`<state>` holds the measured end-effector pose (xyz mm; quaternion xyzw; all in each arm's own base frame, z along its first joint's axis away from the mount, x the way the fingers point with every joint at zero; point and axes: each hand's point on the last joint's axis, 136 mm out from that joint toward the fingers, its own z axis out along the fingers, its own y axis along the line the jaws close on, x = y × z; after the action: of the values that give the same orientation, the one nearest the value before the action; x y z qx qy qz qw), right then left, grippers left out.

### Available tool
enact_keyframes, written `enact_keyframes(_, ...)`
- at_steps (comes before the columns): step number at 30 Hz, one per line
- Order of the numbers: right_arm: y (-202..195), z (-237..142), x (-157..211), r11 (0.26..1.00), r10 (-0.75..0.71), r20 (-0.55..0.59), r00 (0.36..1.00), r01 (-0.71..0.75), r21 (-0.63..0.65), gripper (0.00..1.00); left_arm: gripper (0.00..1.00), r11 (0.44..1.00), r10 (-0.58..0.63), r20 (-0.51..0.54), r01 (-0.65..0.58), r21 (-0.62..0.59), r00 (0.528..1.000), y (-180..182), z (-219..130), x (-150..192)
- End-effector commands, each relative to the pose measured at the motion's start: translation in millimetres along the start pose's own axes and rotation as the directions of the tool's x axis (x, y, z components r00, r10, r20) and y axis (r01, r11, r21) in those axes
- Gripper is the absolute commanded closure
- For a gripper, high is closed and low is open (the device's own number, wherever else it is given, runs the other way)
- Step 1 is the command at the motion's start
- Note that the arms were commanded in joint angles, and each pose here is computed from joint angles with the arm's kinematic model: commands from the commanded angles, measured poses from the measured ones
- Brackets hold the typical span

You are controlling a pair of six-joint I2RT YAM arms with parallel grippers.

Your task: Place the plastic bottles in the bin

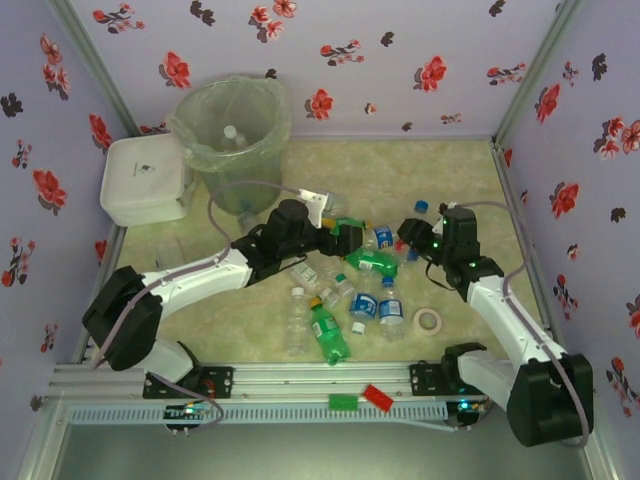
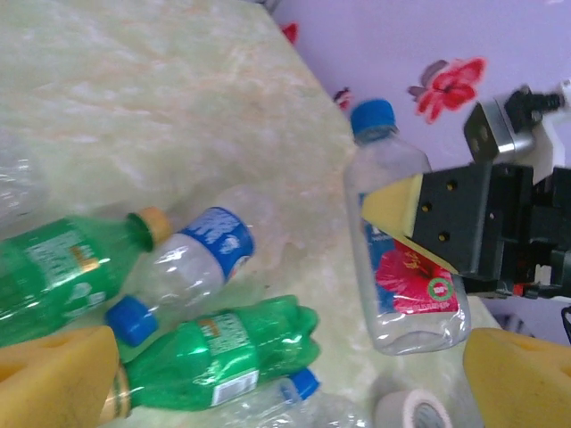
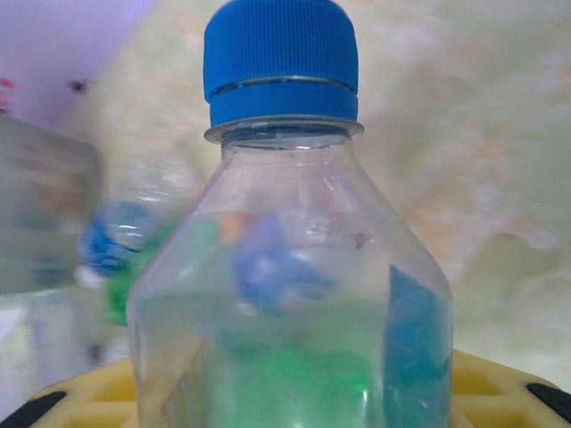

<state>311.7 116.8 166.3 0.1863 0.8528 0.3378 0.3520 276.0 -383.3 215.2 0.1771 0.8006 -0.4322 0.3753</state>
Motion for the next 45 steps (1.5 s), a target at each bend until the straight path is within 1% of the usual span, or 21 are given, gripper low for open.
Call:
enact_keyframes(1, 64, -9, -12, 0.978, 0.025, 0.033, 0.999, -0.018, -0.209, 0.51, 0.0, 0.988, 0.045, 0.005, -0.045, 0.146, 0.999, -31, 4, 2)
enact_keyframes(3, 84, -9, -10, 0.967, 0.016, 0.028, 0.999, -0.008, -0.256, 0.51, 0.0, 0.982, 0.069, 0.001, -0.069, 0.174, 0.998, -40, 5, 4)
enact_keyframes(7, 109, -8, -7, 0.944, 0.021, 0.019, 1.0, -0.014, -0.329, 0.52, 0.0, 0.977, 0.101, -0.012, -0.097, 0.188, 0.995, -47, 5, 8)
enact_keyframes(16, 133, -6, 8, 0.929, -0.011, -0.012, 1.0, 0.005, -0.371, 0.52, 0.02, 0.979, 0.11, -0.046, -0.1, 0.179, 0.993, -45, 12, 18)
enact_keyframes(20, 138, -7, 12, 0.927, -0.017, -0.014, 1.0, 0.01, -0.375, 0.52, 0.05, 0.985, 0.102, -0.027, -0.098, 0.14, 0.994, -39, 16, 14)
enact_keyframes(25, 141, -5, 18, 0.931, -0.024, -0.015, 1.0, 0.017, -0.366, 0.52, 0.12, 0.988, 0.109, 0.007, -0.109, 0.113, 0.994, -36, 20, 5)
enact_keyframes(29, 139, -1, 22, 0.94, -0.039, 0.001, 0.999, 0.037, -0.34, 0.52, 0.2, 0.987, 0.115, 0.005, -0.115, 0.109, 0.993, -36, 23, 3)
enact_keyframes(31, 138, 0, 23, 0.945, -0.046, 0.014, 0.999, 0.049, -0.324, 0.52, 0.28, 0.988, 0.117, 0.001, -0.117, 0.103, 0.993, -35, 23, 4)
enact_keyframes(35, 137, 2, 23, 0.949, -0.046, 0.024, 0.999, 0.051, -0.31, 0.5, 0.46, 0.989, 0.116, -0.002, -0.115, 0.088, 0.993, -31, 22, 6)
enact_keyframes(36, 137, 2, 23, 0.949, -0.045, 0.027, 0.999, 0.051, -0.31, 0.49, 0.49, 0.99, 0.115, 0.0, -0.114, 0.085, 0.993, -31, 21, 6)
enact_keyframes(40, 140, 1, 21, 0.947, -0.044, 0.033, 0.998, 0.052, -0.317, 0.43, 0.57, 0.991, 0.114, 0.003, -0.114, 0.071, 0.993, -28, 19, 6)
enact_keyframes(45, 144, -7, 14, 0.948, -0.076, 0.062, 0.995, 0.091, -0.304, 0.14, 0.58, 0.992, 0.116, 0.013, -0.117, 0.047, 0.993, -24, 16, 5)
